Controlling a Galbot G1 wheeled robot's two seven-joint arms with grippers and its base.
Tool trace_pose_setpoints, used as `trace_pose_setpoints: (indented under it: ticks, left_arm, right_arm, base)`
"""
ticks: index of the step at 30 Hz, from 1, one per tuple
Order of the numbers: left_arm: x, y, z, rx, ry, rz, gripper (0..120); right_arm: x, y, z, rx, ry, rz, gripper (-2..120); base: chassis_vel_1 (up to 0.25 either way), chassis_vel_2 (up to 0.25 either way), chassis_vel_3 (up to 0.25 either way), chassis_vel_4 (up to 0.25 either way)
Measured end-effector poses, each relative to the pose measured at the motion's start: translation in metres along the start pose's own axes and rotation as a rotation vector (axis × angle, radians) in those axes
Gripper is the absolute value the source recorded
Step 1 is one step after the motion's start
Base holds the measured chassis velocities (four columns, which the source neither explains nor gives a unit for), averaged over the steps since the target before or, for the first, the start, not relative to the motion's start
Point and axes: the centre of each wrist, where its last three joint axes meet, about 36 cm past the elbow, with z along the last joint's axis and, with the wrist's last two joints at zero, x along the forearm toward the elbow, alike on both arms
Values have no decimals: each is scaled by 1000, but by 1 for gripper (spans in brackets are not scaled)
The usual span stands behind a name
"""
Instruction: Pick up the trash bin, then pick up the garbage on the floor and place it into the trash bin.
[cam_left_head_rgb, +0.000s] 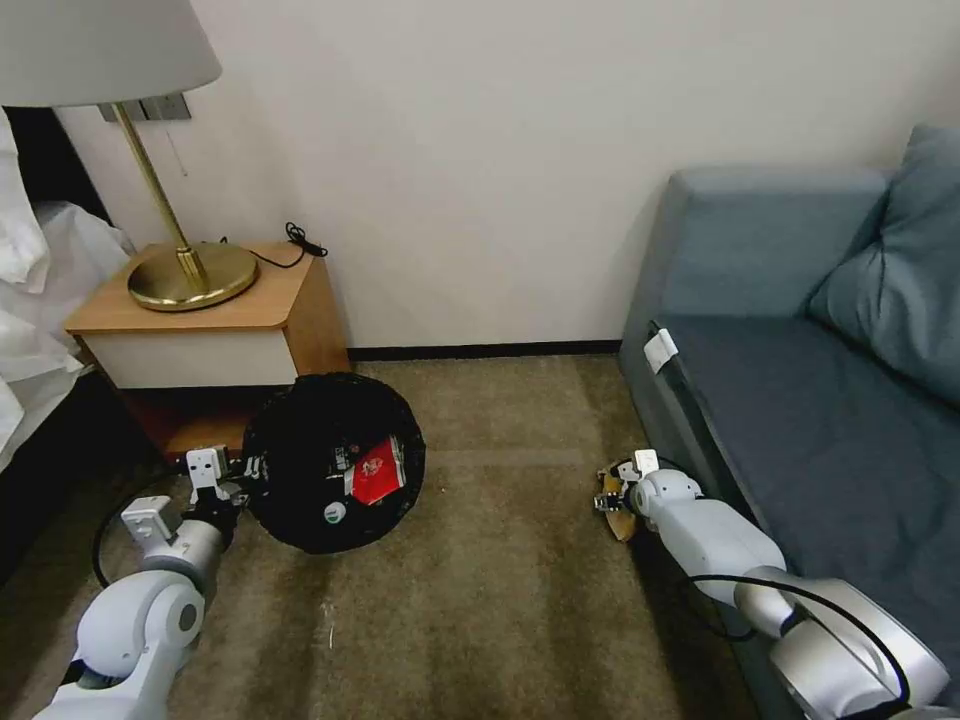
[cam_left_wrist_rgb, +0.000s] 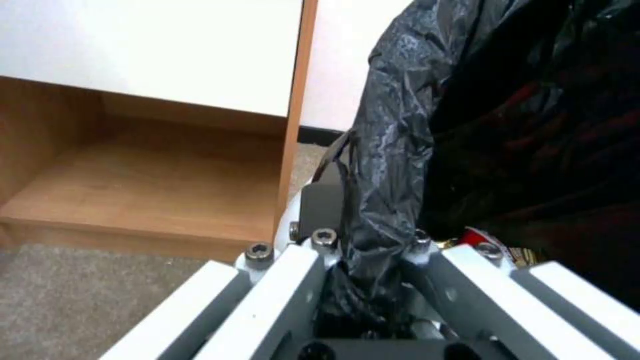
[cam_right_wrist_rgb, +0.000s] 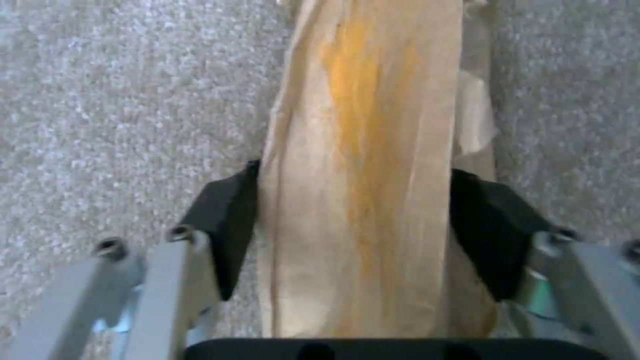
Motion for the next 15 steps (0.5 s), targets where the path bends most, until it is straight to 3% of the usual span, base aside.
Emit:
trace_pose_setpoints:
  ticks: [3,6,9,15]
  left_arm:
    - [-2,0,-1,-3,-4,3,1]
    - [-3,-1,-1,-4,-4,4,1]
    - [-4,-1,-2,-6,-3,6,1]
    - [-4,-3,-1,-6,-2,9,1]
  right_arm:
    - [-1,2,1,-1,-11,-4,46]
    - [-1,2,2,-2,-15,-4,41]
    - [-3,1,8,-10,-21,-6,25]
    - [-1,-1,11,-35,-32,-19,4]
  base:
    - [0,0,0,0]
    - [0,0,0,0]
    - [0,0,0,0]
    - [0,0,0,0]
